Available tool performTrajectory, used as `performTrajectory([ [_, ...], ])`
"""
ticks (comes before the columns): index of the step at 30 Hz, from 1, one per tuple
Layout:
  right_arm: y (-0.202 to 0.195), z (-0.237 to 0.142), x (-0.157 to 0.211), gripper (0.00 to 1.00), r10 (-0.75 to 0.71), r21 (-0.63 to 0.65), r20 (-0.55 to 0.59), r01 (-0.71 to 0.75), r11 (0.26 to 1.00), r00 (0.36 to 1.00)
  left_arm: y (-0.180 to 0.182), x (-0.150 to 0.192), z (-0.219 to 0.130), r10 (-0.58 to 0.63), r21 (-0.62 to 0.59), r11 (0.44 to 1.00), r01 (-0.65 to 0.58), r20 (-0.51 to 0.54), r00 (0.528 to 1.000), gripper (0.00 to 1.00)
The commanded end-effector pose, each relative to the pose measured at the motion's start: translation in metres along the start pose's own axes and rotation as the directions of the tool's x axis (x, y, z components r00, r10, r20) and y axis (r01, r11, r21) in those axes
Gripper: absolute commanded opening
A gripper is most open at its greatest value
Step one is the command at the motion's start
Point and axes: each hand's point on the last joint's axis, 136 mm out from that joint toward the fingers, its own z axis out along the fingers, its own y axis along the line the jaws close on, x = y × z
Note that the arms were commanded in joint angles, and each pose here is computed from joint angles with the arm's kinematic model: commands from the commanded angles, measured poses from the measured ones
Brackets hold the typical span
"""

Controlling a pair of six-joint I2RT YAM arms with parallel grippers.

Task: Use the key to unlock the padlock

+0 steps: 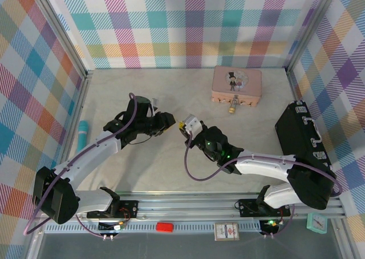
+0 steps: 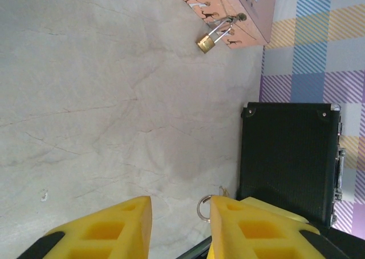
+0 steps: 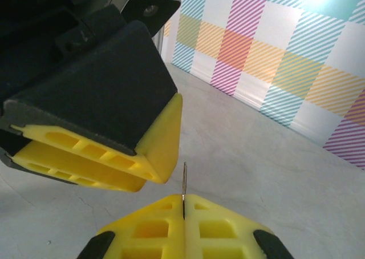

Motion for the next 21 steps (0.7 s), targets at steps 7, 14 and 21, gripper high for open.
performTrajectory([
  [7,0.007,0.006,-0.012,0.00,-0.033,0.016,0.038,0.032,0.999,0.999,-0.015,-0.009,-0.011,-0.008,0.007,1.000,0.008,0.045,0.999,0.33],
  [14,0.015,0.010,-0.014,0.00,-0.041,0.007,0.045,0.041,0.999,0.998,-0.014,-0.007,0.001,-0.030,0.017,0.999,0.030,0.013,0.999,0.28],
  [21,0.014,0.013,-0.017,0.00,-0.058,0.032,0.052,0.057,0.998,0.997,-0.012,-0.007,0.003,-0.032,0.009,0.999,0.032,0.009,0.999,0.27],
])
